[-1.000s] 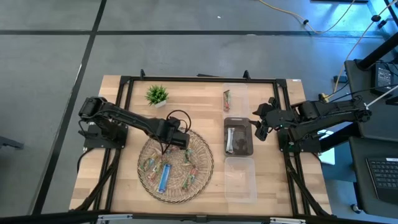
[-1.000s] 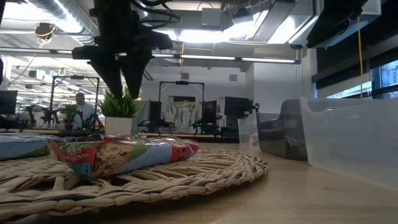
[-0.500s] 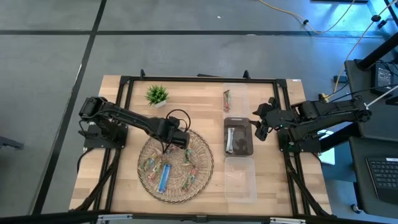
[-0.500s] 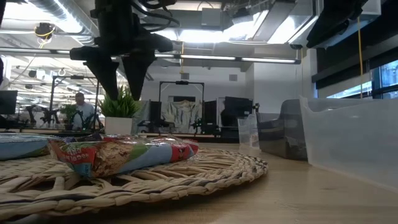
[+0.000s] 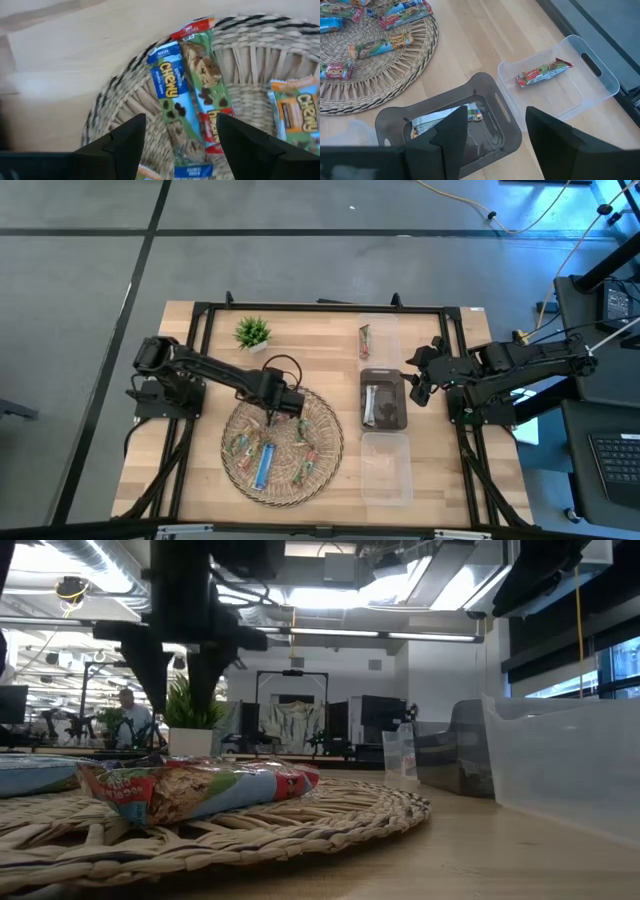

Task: Pick and place Granola Bars by type
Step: Put the blue granola bar into the bottom transparent bin

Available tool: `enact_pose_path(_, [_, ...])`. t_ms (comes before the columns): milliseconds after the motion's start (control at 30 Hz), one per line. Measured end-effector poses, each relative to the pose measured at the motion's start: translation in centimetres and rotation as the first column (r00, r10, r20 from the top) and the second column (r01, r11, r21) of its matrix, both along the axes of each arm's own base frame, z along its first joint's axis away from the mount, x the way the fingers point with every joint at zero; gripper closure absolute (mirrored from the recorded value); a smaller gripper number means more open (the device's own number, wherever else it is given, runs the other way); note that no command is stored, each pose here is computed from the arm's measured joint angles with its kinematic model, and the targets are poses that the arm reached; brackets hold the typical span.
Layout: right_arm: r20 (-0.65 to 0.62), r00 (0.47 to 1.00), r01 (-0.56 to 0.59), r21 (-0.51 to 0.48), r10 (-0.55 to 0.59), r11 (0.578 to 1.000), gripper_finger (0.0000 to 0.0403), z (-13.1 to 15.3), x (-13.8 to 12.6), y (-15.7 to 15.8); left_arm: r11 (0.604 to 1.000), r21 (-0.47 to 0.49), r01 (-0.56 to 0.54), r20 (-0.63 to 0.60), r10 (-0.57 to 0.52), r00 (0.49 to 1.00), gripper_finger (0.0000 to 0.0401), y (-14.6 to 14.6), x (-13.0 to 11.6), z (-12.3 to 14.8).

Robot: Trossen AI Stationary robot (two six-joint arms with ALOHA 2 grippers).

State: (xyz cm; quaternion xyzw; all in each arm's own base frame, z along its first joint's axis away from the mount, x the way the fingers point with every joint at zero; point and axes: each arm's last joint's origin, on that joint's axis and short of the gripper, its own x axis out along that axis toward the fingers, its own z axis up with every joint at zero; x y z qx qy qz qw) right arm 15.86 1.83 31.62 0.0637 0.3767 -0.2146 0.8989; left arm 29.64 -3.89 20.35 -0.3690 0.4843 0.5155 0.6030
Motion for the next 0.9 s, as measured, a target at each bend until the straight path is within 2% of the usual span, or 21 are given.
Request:
enact_pose_path(267, [-0.008,1.0,0.0,-0.002,0.0,1.0,0.0199,-0.1,0.2,0.0,0.995,-0.065,-0.08,-0.034,0.078,0.996,0.0186,0.9,-0.8,-3.0])
enact_pose_path(433, [-0.017,1.0,-0.001,-0.005,0.001,1.0,0.0199,-0.2,0.4,0.1,0.992,-0.093,-0.08,0.035,0.084,0.996,0.0198,0.9,-0.8,-4.3])
enact_pose_path(667, [-0.022,1.0,-0.001,-0.006,0.001,1.0,0.0199,-0.3,0.5,0.1,0.99,-0.114,-0.085,0.019,0.087,0.996,0.0218,0.9,-1.2,-5.3])
enact_pose_path(900, [-0.022,1.0,-0.001,-0.005,0.001,1.0,0.0199,-0.3,0.5,0.1,0.984,-0.159,-0.084,0.062,0.095,0.994,0.0243,1.2,-1.7,-6.6])
